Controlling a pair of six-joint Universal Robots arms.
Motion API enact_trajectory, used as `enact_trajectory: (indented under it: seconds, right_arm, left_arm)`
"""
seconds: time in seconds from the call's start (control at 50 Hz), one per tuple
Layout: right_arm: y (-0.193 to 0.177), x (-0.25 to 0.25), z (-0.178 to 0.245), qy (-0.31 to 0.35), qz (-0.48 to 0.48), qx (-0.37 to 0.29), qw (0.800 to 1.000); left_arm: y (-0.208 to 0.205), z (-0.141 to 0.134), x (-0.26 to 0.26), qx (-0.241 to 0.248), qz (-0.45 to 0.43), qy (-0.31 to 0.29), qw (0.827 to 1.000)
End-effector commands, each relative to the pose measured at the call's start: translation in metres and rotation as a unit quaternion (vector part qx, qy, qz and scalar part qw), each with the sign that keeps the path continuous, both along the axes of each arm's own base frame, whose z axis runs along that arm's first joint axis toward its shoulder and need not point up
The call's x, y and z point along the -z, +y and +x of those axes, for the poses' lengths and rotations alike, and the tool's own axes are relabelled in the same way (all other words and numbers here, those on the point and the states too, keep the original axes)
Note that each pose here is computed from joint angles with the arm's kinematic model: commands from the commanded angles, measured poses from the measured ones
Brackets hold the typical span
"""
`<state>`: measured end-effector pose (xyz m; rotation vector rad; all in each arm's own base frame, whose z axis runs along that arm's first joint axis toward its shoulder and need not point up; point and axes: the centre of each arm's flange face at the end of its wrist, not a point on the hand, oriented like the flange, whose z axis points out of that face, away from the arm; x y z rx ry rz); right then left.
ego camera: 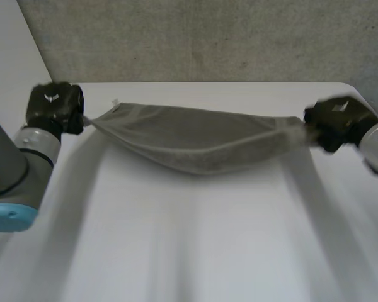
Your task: Fold the towel.
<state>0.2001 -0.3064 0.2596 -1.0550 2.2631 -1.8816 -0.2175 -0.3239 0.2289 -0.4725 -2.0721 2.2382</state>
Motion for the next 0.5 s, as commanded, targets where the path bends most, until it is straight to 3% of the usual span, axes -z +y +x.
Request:
enact_trajectory:
  seconds: [0.02, 0.12, 0.24, 0.36, 0.5]
  right_arm:
    - [0.019, -0.095, -0.009, -0.028, -0.132, 0.008, 0.991]
    - [0.046, -0.171, -0.012, -0.062, -0.225, 0.006, 0.972]
    - [0.053, -0.193, -0.012, -0.063, -0.241, 0.001, 0.969]
    - [0.018, -0.156, -0.005, -0.052, -0.178, -0.012, 0.983]
    - [-0.033, -0.076, 0.014, 0.001, -0.09, -0.032, 0.995]
  left_arm:
    - [0.036, 0.001, -0.083, 0.032, -0.073, 0.019, 0.997]
    - [0.061, 0.006, -0.139, 0.035, -0.132, 0.032, 0.99]
    - [0.074, 0.009, -0.176, 0.046, -0.158, 0.035, 0.986]
    - [0.056, 0.006, -0.165, 0.047, -0.134, 0.028, 0.989]
    - [-0.011, -0.01, -0.1, 0.045, -0.046, 0.011, 0.998]
